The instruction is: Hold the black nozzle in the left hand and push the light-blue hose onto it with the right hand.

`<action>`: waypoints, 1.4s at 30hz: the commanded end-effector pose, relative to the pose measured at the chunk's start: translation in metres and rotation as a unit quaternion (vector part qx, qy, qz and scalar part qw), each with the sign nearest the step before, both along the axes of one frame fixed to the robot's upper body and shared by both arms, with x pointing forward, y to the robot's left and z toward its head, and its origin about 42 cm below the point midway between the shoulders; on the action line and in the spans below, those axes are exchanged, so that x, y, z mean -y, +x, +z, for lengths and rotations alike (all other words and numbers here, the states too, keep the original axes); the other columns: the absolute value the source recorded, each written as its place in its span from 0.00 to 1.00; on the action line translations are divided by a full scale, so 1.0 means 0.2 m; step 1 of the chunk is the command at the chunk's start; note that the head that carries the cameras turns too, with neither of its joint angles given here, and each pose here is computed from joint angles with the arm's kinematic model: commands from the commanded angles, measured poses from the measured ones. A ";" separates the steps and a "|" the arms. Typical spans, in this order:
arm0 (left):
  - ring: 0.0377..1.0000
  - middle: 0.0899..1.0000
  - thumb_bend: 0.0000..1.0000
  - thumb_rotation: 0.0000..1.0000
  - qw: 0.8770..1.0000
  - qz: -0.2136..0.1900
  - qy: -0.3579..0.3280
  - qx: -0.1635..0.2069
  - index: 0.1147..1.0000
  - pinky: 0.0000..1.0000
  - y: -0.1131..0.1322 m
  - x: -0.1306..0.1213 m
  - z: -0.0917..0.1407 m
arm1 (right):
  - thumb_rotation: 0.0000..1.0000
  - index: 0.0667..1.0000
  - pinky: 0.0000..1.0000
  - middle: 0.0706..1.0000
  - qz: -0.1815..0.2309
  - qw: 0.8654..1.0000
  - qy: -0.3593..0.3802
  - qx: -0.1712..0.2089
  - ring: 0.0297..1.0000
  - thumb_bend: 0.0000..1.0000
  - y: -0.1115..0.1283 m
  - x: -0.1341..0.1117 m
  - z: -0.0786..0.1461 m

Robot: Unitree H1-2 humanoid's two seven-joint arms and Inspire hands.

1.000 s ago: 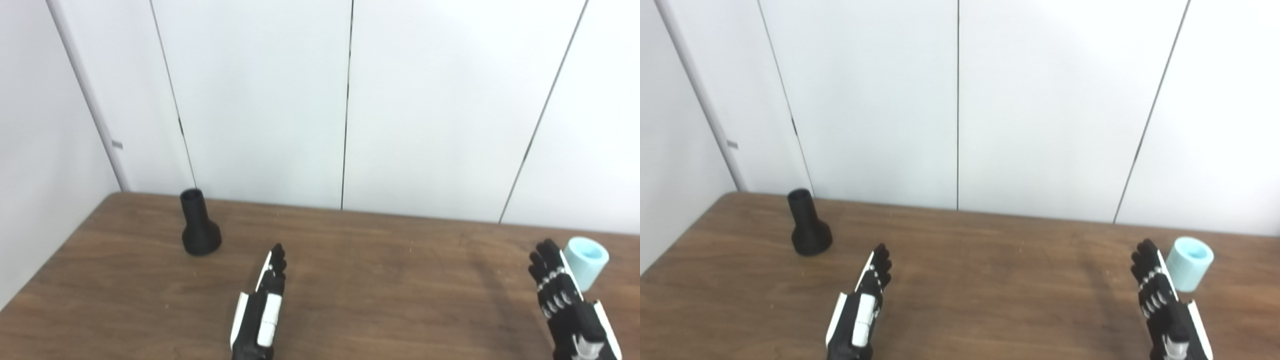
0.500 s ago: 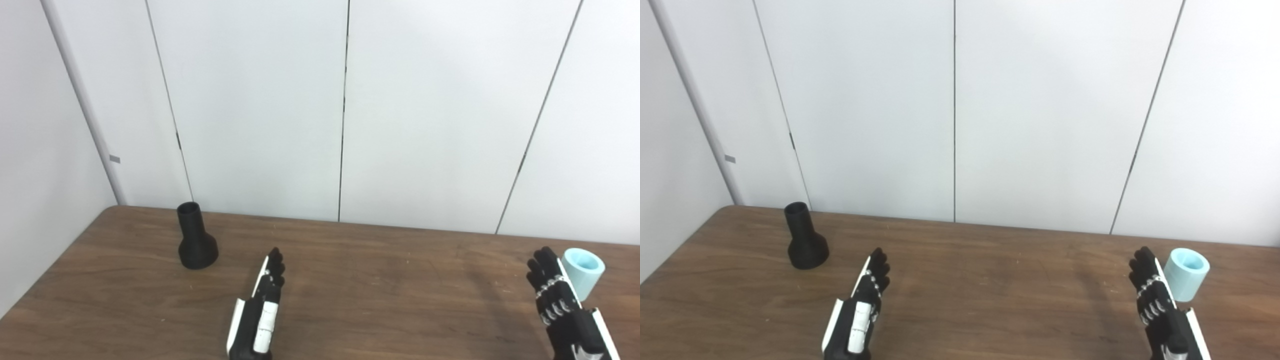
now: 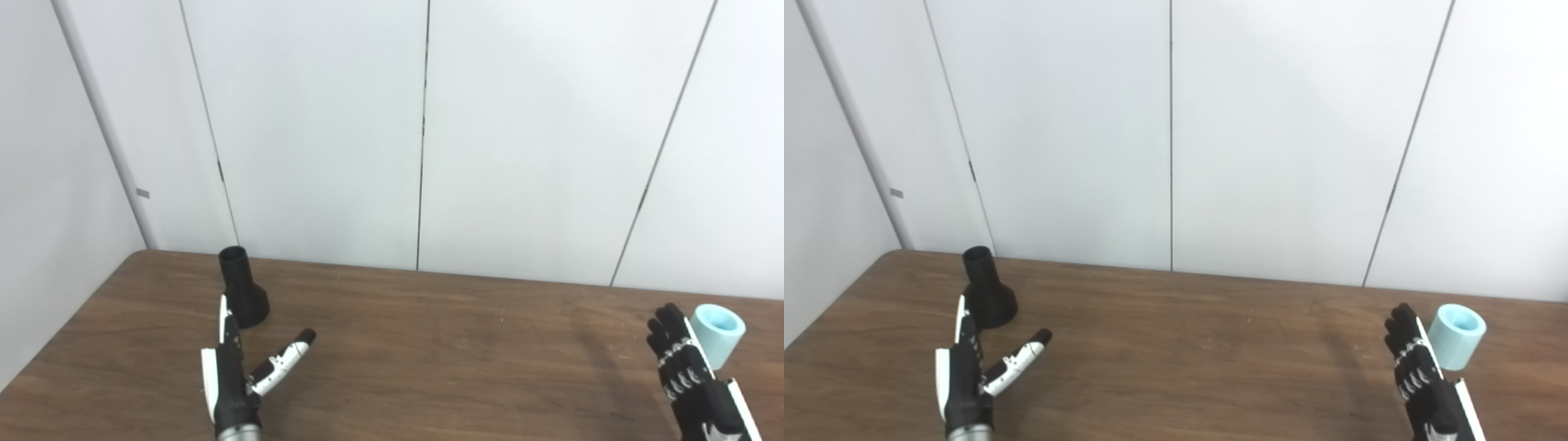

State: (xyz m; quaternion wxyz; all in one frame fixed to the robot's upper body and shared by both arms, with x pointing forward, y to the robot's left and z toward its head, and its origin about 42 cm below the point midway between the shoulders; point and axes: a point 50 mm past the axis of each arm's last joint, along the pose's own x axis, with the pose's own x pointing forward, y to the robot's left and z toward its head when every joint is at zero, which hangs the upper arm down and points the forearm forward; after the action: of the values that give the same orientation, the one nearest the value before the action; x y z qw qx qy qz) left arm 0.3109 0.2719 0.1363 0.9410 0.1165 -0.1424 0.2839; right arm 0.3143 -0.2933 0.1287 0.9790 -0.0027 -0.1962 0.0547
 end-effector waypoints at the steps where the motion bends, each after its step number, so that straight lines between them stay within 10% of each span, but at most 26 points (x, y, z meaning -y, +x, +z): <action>1: 1.00 1.00 0.74 0.22 0.998 0.028 0.049 -0.031 1.00 1.00 -0.03 -0.10 -0.08 | 1.00 1.00 1.00 1.00 -0.006 0.996 0.022 -0.081 1.00 0.88 -0.15 -0.02 -0.25; 29: 1.00 1.00 0.76 0.28 0.990 0.085 0.053 -0.097 1.00 0.85 0.29 -0.39 -0.02 | 1.00 1.00 1.00 1.00 -0.015 0.995 0.035 -0.089 1.00 0.86 -0.19 0.09 -0.21; 42: 1.00 1.00 0.79 0.24 0.979 0.077 0.111 -0.150 0.71 1.00 0.33 -0.49 0.04 | 1.00 1.00 1.00 1.00 -0.014 0.995 0.041 -0.093 1.00 0.86 -0.20 0.07 -0.18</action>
State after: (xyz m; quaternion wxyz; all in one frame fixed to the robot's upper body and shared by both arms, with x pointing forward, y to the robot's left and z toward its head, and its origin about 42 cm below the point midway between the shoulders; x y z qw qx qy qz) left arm 0.3738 0.3682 0.1364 0.9127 0.2579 -0.0091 0.3168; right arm 0.3051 -0.3057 0.1306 0.9835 0.0189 -0.1715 0.0534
